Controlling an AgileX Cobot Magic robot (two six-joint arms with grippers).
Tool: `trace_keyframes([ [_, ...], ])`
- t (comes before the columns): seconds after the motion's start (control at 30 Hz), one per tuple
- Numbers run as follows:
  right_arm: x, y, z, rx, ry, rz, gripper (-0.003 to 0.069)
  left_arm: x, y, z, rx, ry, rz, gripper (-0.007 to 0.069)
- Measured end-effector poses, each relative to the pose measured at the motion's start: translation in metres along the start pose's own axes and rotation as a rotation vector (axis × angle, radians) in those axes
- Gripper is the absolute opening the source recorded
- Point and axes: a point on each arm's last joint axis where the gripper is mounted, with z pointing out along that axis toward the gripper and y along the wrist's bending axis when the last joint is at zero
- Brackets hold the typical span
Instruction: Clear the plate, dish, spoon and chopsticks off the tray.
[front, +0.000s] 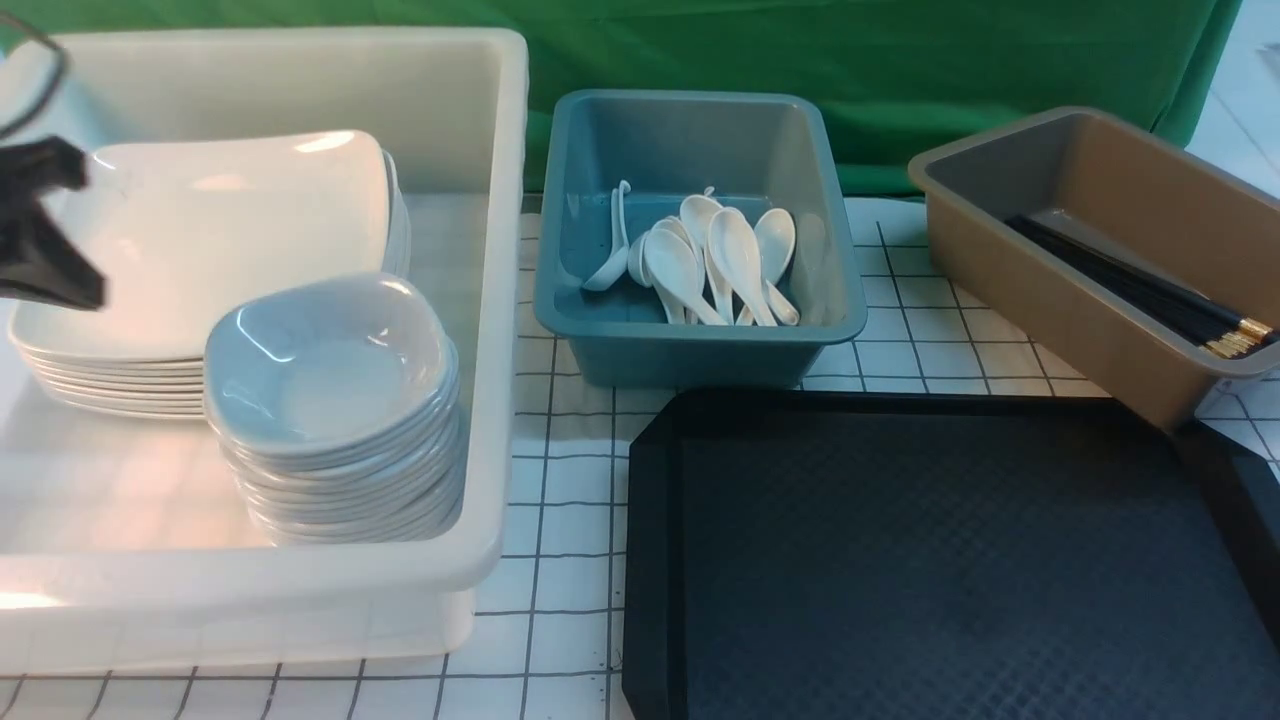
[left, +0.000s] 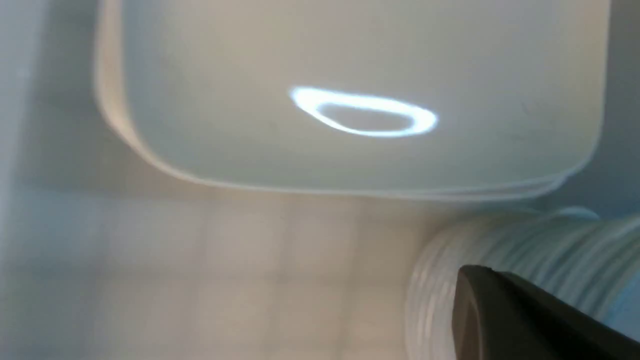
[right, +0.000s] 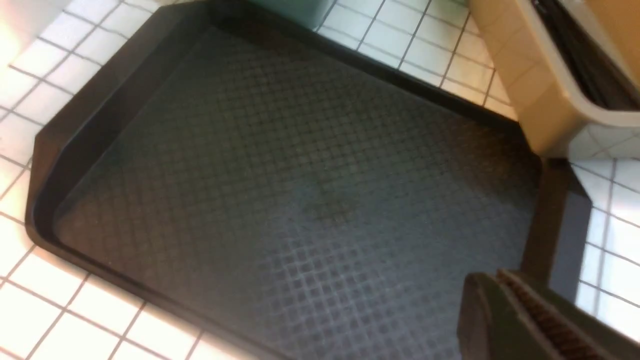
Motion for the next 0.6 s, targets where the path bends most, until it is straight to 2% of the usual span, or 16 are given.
trace_keyframes([
  [0.17,-0.001,-0.007,-0.024,0.051,0.057,-0.01,0.0007,0.011,-0.047,0.01,0.029,0.08,0.15,-0.0011],
  [0.23,0.005,-0.009,-0.04,0.079,-0.004,0.004,0.0006,0.02,-0.075,0.009,0.022,0.098,0.251,-0.0011],
  [0.37,0.016,-0.008,-0.052,0.089,-0.112,0.045,0.0006,0.03,-0.1,0.005,0.029,0.097,0.339,-0.0011],
  [0.43,0.026,-0.004,-0.05,0.074,-0.247,0.08,0.0004,0.038,-0.118,0.0,0.047,0.088,0.394,-0.001],
  [0.6,0.035,0.009,-0.024,-0.019,-0.465,0.151,0.0004,0.047,-0.134,-0.004,0.071,0.083,0.442,-0.0004],
])
